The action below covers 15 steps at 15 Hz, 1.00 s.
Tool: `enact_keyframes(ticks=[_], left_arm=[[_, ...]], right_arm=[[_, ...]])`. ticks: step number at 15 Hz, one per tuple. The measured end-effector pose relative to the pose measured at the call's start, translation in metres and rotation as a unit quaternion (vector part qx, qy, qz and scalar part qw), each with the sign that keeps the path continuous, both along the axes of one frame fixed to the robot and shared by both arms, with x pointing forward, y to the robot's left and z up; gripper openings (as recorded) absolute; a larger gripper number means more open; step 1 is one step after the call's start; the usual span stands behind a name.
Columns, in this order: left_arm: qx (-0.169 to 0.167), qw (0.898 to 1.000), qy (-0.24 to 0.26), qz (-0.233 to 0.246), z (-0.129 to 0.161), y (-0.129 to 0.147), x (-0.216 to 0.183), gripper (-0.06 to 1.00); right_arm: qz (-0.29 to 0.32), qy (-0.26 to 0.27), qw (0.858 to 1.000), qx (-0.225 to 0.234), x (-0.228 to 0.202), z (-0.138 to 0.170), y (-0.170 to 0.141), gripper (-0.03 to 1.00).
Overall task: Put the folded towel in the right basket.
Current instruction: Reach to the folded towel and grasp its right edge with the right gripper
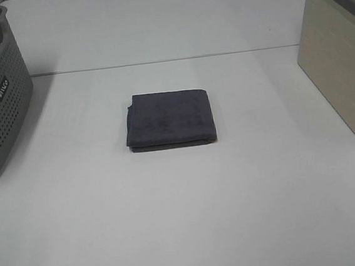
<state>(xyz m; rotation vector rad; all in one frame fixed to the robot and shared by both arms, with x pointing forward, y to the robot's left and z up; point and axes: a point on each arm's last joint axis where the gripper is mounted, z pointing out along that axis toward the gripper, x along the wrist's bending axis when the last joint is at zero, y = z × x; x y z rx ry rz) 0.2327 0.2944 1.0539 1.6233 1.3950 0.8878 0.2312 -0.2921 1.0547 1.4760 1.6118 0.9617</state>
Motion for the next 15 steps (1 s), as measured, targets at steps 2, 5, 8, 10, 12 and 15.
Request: enact_keyframes(ticks=[2, 5, 8, 10, 12, 15], left_arm=[[0.000, 1.000, 0.000, 0.000, 0.0000, 0.0000, 0.0000, 0.98], [0.000, 1.000, 0.000, 0.000, 0.0000, 0.0000, 0.0000, 0.98], [0.000, 1.000, 0.000, 0.000, 0.0000, 0.0000, 0.0000, 0.98], [0.000, 1.000, 0.000, 0.000, 0.0000, 0.0000, 0.0000, 0.98], [0.000, 1.000, 0.000, 0.000, 0.0000, 0.0000, 0.0000, 0.98], [0.000, 1.000, 0.000, 0.000, 0.0000, 0.0000, 0.0000, 0.98]], right_arm=[[0.000, 0.000, 1.000, 0.000, 0.0000, 0.0000, 0.0000, 0.77], [0.000, 0.000, 1.000, 0.000, 0.0000, 0.0000, 0.0000, 0.77], [0.000, 0.000, 1.000, 0.000, 0.0000, 0.0000, 0.0000, 0.77], [0.000, 0.000, 1.000, 0.000, 0.0000, 0.0000, 0.0000, 0.77], [0.000, 0.000, 1.000, 0.000, 0.0000, 0.0000, 0.0000, 0.77], [0.000, 0.000, 1.000, 0.000, 0.0000, 0.0000, 0.0000, 0.77]])
